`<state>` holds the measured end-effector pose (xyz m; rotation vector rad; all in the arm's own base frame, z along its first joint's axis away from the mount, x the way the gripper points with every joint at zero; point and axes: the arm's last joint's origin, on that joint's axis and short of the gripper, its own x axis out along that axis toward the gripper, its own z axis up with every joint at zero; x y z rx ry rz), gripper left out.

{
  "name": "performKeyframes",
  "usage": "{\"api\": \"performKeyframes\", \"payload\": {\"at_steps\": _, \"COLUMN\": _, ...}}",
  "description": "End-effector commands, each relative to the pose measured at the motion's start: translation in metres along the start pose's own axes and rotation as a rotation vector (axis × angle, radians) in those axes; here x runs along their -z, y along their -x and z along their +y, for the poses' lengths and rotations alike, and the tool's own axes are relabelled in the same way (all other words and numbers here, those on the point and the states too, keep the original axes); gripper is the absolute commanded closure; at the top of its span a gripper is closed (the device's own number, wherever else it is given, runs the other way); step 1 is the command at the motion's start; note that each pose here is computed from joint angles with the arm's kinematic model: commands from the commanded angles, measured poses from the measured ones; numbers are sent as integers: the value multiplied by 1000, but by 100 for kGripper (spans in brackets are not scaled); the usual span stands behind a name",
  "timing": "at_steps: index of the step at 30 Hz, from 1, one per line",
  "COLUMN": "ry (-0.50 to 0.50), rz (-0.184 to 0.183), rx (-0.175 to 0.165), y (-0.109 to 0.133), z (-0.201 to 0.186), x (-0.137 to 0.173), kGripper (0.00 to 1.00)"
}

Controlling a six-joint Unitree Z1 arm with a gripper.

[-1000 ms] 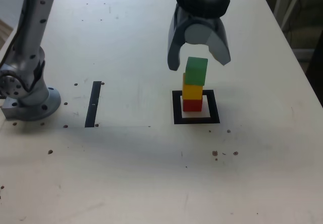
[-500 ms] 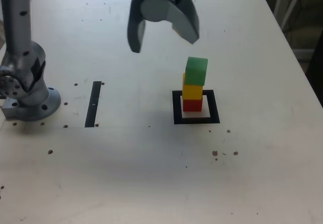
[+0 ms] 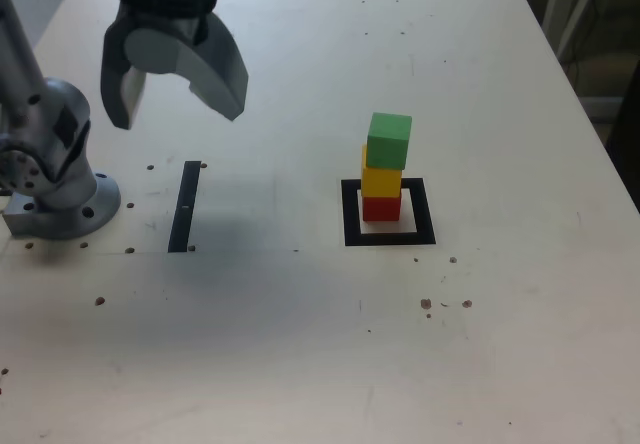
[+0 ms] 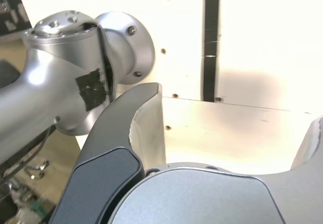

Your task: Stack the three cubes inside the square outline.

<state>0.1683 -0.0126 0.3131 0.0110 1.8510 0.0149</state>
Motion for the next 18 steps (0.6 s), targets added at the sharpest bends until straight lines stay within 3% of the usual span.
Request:
{"api": "performKeyframes", "payload": {"at_steps": 1, "ry": 3, "rz": 73, "rx": -1, "y": -29, "z": 1, "x": 17, "kGripper": 1}}
{"api": "performKeyframes", "payload": {"at_steps": 8, "ry": 3, "rz": 59, "rx": 3, "y": -67, "z": 2, "x": 29, "kGripper": 1}}
{"api": "performKeyframes", "payload": {"at_steps": 18, "ry": -28, "rz": 11, "rx": 18, "y": -88, "z": 1, "x": 28, "kGripper": 1}}
